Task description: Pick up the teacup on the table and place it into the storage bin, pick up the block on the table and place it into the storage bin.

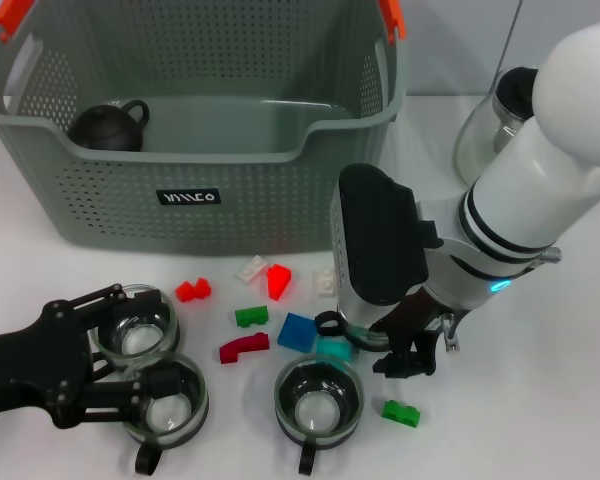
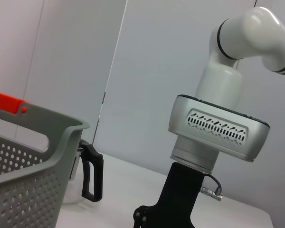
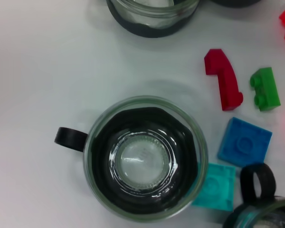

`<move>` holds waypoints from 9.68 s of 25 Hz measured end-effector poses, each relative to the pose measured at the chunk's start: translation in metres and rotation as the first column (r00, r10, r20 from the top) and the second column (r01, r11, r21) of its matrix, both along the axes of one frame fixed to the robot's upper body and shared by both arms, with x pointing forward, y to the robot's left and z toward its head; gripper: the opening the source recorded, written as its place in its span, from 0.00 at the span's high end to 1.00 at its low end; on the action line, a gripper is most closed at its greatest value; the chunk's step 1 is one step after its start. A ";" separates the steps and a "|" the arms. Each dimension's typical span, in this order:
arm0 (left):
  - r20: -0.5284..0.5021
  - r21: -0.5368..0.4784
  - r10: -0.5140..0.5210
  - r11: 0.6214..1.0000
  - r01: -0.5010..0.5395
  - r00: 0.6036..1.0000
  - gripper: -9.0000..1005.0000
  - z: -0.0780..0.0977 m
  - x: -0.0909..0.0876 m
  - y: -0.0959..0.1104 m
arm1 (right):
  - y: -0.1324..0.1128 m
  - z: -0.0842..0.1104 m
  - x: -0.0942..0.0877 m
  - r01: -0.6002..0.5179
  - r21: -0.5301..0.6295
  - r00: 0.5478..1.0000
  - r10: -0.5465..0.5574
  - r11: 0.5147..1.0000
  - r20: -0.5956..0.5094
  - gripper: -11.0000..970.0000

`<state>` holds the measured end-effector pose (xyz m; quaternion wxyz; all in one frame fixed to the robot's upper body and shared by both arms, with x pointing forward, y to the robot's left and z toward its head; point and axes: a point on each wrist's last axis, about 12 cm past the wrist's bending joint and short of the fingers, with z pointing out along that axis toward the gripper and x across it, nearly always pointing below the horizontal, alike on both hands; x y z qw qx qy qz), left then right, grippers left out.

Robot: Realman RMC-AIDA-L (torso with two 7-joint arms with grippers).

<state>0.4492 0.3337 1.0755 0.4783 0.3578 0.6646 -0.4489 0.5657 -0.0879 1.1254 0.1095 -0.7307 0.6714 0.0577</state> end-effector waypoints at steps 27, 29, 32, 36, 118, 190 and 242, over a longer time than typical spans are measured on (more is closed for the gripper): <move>-0.001 0.002 0.004 1.000 -0.004 1.000 0.06 -0.001 0.000 0.000 | -0.058 0.101 0.014 0.123 0.342 0.970 -0.040 0.932 -0.241 0.94; -0.002 0.003 0.005 1.000 -0.005 1.000 0.06 -0.001 0.000 0.000 | -0.069 0.116 0.014 0.120 0.450 0.968 -0.004 0.885 -0.250 0.94; -0.001 0.003 0.005 1.000 -0.005 1.000 0.06 -0.001 0.000 0.000 | -0.079 0.131 0.012 0.105 0.592 0.968 0.054 0.799 -0.244 0.94; 0.001 0.002 0.005 1.000 -0.005 1.000 0.06 0.000 0.001 0.000 | -0.087 0.148 0.018 0.130 0.791 0.979 0.048 0.597 -0.196 0.94; 0.020 -0.052 0.018 0.998 -0.017 1.000 0.06 0.002 0.000 -0.005 | -0.041 0.108 0.086 0.370 0.895 0.912 -0.281 0.247 -0.299 0.36; -0.001 -0.021 0.048 0.999 -0.048 0.999 0.08 -0.001 -0.007 0.005 | 0.041 -0.006 -0.049 -0.376 0.012 0.927 0.376 0.927 -0.014 0.40; 0.012 -0.034 0.072 0.997 -0.071 0.997 0.09 0.001 -0.005 0.007 | -0.062 0.167 0.052 0.162 0.959 0.973 -0.198 0.231 -0.117 0.93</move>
